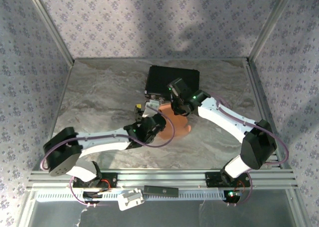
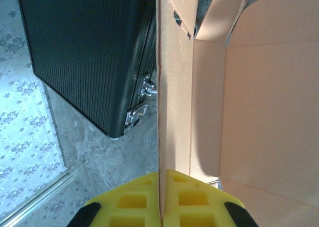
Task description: Fold the paper box
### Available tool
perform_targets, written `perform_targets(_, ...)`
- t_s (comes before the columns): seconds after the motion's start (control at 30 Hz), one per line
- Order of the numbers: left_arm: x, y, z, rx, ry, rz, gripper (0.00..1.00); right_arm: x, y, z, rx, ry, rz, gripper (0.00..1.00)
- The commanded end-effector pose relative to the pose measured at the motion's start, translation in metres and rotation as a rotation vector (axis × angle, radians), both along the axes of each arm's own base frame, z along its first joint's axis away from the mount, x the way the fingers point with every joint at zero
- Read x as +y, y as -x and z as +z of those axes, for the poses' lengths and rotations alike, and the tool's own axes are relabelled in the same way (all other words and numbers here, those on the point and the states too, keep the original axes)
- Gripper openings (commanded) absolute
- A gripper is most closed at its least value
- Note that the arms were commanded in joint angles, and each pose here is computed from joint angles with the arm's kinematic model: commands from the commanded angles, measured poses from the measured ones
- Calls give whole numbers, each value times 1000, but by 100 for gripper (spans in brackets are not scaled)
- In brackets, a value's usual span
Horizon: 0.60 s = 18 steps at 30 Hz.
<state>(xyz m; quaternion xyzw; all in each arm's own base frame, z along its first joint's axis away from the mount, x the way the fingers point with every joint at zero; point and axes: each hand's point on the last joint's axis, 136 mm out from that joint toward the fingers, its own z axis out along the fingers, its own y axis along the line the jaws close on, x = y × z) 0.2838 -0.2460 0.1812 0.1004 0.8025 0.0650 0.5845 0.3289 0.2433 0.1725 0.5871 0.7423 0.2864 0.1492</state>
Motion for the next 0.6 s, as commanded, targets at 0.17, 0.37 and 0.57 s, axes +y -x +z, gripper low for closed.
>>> perform_targets(0.17,27,10,-3,62,98,-127,48,-2,0,-15,30,28,-14,0)
perform_targets(0.37,11,23,-14,136,136,-278,43,10,3,-26,52,38,0,0)
perform_targets(0.57,6,44,-13,175,242,-359,76,13,3,-38,63,63,-16,0)
